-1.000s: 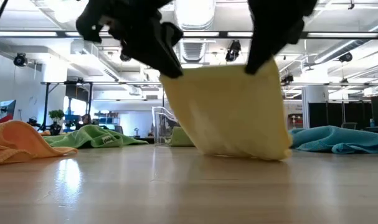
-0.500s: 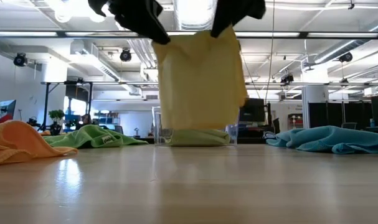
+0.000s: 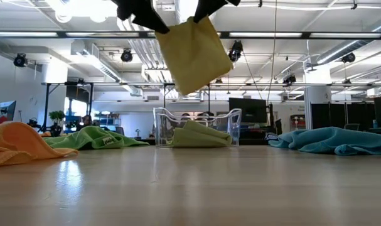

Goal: Fold microfiber towels
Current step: Put the yellow microfiber towel into the transparent bin

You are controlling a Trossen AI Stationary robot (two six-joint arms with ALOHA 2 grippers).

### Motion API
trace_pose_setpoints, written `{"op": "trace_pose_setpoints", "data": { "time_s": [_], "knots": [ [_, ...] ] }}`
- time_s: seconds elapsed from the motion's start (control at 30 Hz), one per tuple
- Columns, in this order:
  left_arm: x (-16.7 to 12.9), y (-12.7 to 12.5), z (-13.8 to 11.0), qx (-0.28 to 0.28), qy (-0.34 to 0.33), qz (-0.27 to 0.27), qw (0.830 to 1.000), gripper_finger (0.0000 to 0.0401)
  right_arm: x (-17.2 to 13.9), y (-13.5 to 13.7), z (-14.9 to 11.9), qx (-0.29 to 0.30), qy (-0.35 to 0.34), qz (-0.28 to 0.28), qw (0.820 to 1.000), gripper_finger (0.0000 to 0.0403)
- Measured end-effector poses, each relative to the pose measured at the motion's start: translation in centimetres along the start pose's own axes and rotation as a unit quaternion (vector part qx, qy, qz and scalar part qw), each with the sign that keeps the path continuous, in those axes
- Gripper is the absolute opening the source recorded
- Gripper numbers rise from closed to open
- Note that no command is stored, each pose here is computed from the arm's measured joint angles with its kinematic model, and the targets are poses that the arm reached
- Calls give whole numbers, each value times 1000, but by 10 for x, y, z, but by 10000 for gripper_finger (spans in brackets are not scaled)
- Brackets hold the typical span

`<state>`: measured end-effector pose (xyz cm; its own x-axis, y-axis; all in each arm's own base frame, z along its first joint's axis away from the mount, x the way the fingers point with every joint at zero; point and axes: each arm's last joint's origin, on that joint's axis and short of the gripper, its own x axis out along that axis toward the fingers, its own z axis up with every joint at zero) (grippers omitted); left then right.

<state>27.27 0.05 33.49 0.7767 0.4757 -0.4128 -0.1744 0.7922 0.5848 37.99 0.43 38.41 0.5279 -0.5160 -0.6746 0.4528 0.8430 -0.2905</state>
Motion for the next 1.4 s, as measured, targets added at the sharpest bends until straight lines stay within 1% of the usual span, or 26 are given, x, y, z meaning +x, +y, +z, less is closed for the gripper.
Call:
{"op": "trace_pose_setpoints", "data": {
  "time_s": [0.23,0.43,0.57,0.7,0.83,1.0,1.1,1.23,1.33,1.4],
  "knots": [
    [24,30,-2,6,-11,80,997,1,18,-57,21,-24,-24,-43,998,11],
    [52,60,-15,4,8,141,990,1,43,-100,28,-31,-32,-45,998,11],
    [74,77,-24,22,20,172,985,0,63,-123,28,-58,-26,-58,996,11],
    [95,92,-32,20,38,189,981,0,82,-146,28,-78,-31,-48,995,11],
    [115,106,-39,13,59,204,977,0,104,-167,26,-113,-29,-66,991,11],
    [137,124,-48,6,85,218,972,0,131,-192,19,-133,-23,-51,990,11],
    [149,133,-55,2,99,224,970,0,148,-206,15,-148,-20,-62,987,11],
    [165,139,-68,0,123,225,967,0,165,-225,10,-157,-31,-48,986,11],
    [173,139,-77,1,137,222,965,0,176,-236,3,-160,-28,-40,986,11],
    [176,138,-81,-1,143,219,965,0,184,-242,-2,-164,-26,-24,986,11]
  ]
}}
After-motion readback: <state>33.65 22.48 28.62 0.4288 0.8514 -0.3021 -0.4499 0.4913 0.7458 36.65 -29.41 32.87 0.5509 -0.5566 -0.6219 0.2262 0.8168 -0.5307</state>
